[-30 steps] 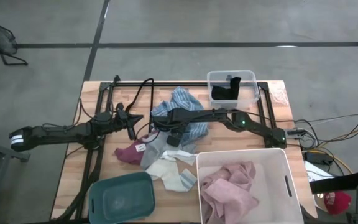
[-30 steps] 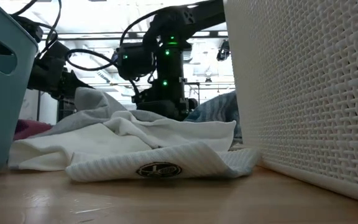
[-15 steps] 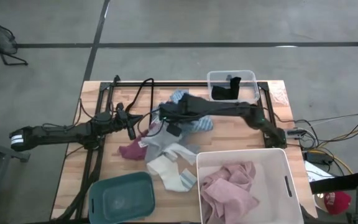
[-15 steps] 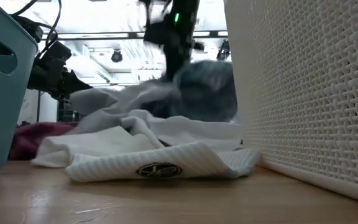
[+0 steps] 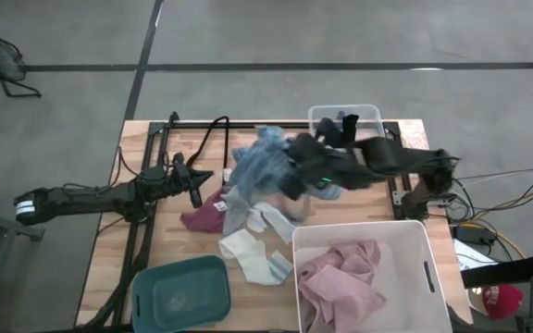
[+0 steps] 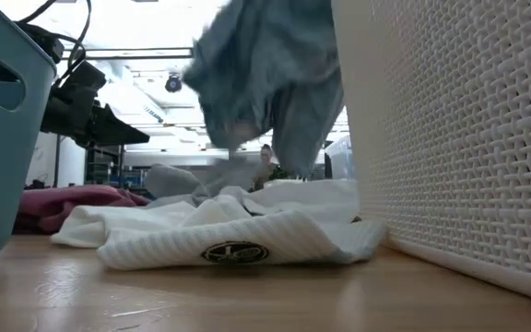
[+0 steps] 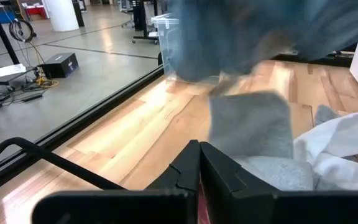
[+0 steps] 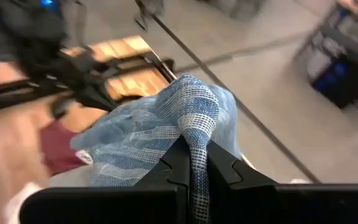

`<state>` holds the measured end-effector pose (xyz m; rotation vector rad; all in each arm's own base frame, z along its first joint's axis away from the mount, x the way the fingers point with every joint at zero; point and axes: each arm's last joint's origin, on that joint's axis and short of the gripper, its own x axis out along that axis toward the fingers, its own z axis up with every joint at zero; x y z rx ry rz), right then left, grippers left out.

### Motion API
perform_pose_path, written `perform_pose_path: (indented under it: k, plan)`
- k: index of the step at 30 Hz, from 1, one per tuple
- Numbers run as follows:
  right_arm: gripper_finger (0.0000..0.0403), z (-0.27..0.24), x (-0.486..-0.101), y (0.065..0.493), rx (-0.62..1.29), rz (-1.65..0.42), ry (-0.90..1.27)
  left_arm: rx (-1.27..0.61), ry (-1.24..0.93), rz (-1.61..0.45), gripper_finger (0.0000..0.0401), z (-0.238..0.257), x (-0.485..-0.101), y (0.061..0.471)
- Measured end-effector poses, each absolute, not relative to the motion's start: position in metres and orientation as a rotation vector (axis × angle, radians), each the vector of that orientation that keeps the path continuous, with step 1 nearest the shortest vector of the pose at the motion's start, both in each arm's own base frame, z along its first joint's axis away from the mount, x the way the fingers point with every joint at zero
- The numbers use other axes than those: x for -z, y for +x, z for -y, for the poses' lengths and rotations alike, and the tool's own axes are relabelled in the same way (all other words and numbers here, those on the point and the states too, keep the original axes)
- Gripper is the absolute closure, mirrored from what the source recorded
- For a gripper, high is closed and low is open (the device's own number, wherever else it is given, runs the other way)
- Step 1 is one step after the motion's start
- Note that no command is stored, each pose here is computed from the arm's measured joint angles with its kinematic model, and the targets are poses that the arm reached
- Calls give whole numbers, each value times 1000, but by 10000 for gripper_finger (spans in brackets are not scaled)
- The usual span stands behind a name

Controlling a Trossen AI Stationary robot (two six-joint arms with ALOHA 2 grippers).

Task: Pick & Place Cloths
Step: Put the blue shirt into the white bin

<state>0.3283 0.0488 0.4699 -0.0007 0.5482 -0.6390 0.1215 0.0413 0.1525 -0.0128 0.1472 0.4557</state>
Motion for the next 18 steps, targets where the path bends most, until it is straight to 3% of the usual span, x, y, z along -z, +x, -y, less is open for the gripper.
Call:
perform_pose_path:
  k: [6,18]
  plan:
    - [391,-86,-511,263,480,-416,-21,-456,-13,-148,387,-41,-152,122]
    - [391,-137,-548,132,45,-291,336,-455,-14,-155,387,-41,-152,121]
